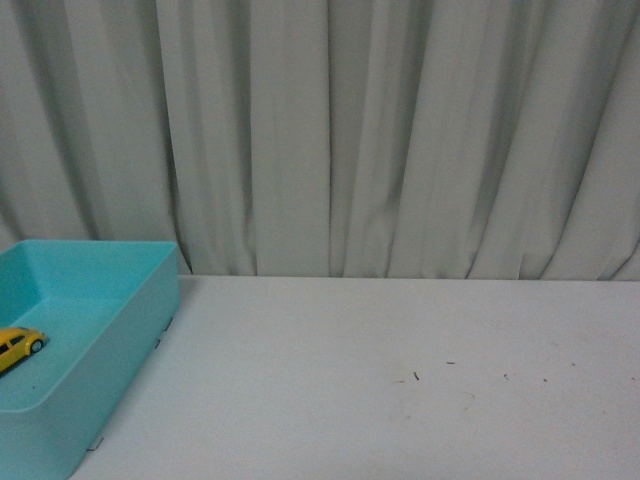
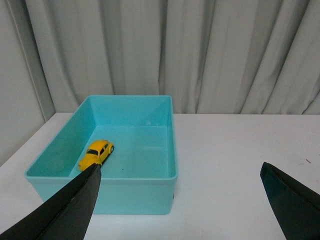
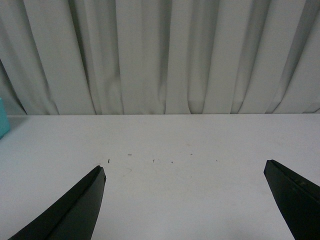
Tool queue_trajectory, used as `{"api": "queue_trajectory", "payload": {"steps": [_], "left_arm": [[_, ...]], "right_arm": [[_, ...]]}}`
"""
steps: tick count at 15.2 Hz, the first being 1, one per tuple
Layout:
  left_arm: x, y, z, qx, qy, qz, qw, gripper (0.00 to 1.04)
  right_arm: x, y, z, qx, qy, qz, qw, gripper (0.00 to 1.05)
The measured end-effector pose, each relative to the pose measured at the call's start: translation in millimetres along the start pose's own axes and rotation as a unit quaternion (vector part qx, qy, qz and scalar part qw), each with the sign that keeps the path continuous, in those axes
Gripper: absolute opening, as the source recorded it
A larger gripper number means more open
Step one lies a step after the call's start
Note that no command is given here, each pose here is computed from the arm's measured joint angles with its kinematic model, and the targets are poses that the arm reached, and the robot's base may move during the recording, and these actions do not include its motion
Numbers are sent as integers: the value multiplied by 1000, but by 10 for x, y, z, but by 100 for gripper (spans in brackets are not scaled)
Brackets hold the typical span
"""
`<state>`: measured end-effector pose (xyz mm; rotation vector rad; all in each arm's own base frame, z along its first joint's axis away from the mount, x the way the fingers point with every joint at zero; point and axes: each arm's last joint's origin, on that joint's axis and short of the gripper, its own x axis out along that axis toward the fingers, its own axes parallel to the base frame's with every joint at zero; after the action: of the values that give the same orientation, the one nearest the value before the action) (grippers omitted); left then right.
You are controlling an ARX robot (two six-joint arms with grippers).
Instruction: Wind up and store yellow beetle toy
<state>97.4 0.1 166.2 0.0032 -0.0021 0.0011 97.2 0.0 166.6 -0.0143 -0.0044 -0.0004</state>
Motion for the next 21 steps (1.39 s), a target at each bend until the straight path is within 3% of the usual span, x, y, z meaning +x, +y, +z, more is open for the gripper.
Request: {"api": "queue_trajectory", "payload": {"steps": [21], "left_arm": [[0,0,0,0,0,0,1000,98]], "right_arm": [[0,0,-1,0,0,0,1000,98]]}}
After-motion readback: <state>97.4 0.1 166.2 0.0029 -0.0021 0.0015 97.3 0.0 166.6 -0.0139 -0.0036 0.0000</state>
